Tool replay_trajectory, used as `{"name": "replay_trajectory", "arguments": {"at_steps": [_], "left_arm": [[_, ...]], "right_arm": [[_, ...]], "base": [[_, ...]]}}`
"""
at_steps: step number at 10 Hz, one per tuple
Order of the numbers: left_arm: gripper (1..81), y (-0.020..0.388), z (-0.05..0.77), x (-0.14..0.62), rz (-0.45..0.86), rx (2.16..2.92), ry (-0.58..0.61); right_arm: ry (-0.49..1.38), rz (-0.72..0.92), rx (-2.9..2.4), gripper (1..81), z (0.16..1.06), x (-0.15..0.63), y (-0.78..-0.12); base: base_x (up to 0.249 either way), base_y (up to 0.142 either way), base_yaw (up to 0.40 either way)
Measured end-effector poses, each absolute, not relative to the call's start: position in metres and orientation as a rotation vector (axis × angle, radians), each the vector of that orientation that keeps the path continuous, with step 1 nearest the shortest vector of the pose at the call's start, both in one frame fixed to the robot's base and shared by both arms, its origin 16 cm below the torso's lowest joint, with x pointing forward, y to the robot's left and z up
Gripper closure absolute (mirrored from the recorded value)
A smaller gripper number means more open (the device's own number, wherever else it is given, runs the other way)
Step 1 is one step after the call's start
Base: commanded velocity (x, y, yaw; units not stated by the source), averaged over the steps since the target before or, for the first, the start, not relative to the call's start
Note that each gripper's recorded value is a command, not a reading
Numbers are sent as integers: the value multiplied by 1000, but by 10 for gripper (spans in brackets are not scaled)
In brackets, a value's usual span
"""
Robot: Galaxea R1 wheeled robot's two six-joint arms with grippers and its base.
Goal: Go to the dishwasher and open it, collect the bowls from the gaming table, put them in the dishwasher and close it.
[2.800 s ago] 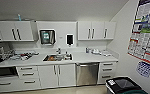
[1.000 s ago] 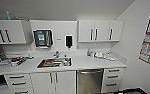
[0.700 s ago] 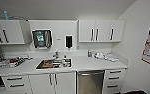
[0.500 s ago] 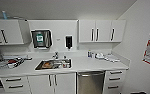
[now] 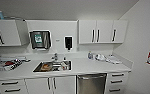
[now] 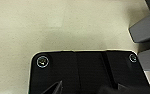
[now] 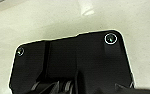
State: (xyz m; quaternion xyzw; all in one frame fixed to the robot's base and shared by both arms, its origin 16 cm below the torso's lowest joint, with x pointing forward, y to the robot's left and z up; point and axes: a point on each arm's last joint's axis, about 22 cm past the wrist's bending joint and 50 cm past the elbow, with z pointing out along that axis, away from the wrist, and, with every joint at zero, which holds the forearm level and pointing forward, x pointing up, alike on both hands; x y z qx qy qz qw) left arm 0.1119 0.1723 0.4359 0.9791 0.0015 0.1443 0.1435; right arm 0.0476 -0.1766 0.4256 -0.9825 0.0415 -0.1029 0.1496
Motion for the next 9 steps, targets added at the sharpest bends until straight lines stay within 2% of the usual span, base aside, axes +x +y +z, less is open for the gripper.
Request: {"name": "replay_trajectory", "arguments": {"at_steps": [2, 4, 9], "left_arm": [[10, 174, 430, 84, 355, 2835, 6], [10, 173, 437, 113, 422, 2823, 3], [10, 173, 434, 104, 400, 2827, 3]], "right_arm": [[121, -231, -2830, 10, 422, 18, -176], [119, -305, -2823, 10, 426, 50, -177], [120, -280, -2826, 10, 424, 38, -177]], "base": [[146, 0, 0], [146, 0, 0], [146, 0, 0]]}}
